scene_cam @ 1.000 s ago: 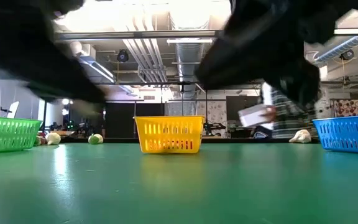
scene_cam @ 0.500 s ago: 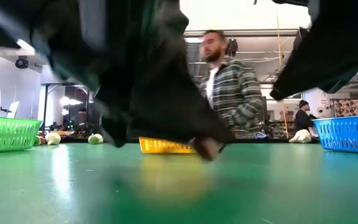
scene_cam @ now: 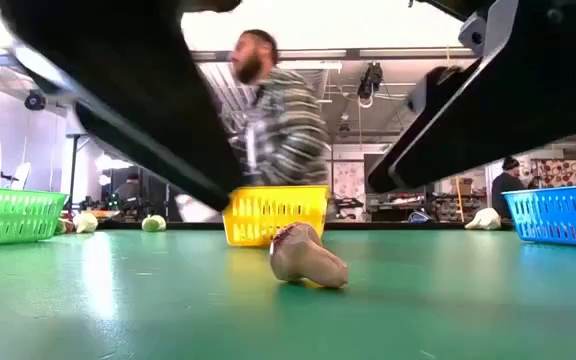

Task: Sort produce into baskets
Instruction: Put the brown mushroom into the blue bin

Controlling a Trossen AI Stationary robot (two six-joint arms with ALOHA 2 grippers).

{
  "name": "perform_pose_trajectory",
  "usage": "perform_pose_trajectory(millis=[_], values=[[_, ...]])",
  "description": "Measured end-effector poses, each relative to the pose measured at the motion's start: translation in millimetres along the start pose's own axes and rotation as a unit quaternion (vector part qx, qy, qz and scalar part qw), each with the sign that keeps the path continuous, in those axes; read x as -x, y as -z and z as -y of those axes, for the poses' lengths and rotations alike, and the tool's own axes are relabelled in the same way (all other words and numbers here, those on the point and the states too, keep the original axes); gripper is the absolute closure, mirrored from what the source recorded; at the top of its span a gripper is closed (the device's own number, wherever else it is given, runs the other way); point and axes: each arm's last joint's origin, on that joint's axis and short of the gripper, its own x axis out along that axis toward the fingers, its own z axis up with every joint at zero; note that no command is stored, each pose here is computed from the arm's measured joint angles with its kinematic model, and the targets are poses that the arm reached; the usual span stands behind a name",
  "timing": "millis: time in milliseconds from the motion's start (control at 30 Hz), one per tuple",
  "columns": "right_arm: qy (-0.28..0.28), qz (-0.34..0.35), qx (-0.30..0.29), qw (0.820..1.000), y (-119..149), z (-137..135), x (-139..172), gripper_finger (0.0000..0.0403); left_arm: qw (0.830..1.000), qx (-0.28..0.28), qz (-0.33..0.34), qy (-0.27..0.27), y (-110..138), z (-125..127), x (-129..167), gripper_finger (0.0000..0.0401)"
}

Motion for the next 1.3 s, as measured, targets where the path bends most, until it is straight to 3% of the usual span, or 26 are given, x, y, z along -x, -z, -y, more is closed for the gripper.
perform_pose_trajectory(millis=[200,533,733,1000,1100,1300], values=[[0.013,0.025,0.022,0.999,3,-3,-24,0.0130,0.999,-0.007,-0.011,-0.041,15,-17,23,0.0168],[0.014,0.020,-0.027,0.999,-13,1,-70,0.0130,1.000,0.018,0.005,-0.012,42,-53,45,0.0163],[0.035,-0.018,-0.020,0.999,-20,10,-72,0.0205,1.000,0.021,-0.001,-0.011,55,-63,51,0.0163],[0.077,-0.143,0.011,0.987,-30,21,-54,0.0370,1.000,0.012,0.003,-0.013,58,-64,54,0.0163],[0.100,-0.165,0.015,0.981,-48,25,-33,0.0388,1.000,0.011,0.006,-0.013,57,-63,54,0.0163],[0.226,-0.156,0.020,0.961,-74,56,42,0.0394,1.000,0.010,0.007,-0.013,57,-63,54,0.0163]])
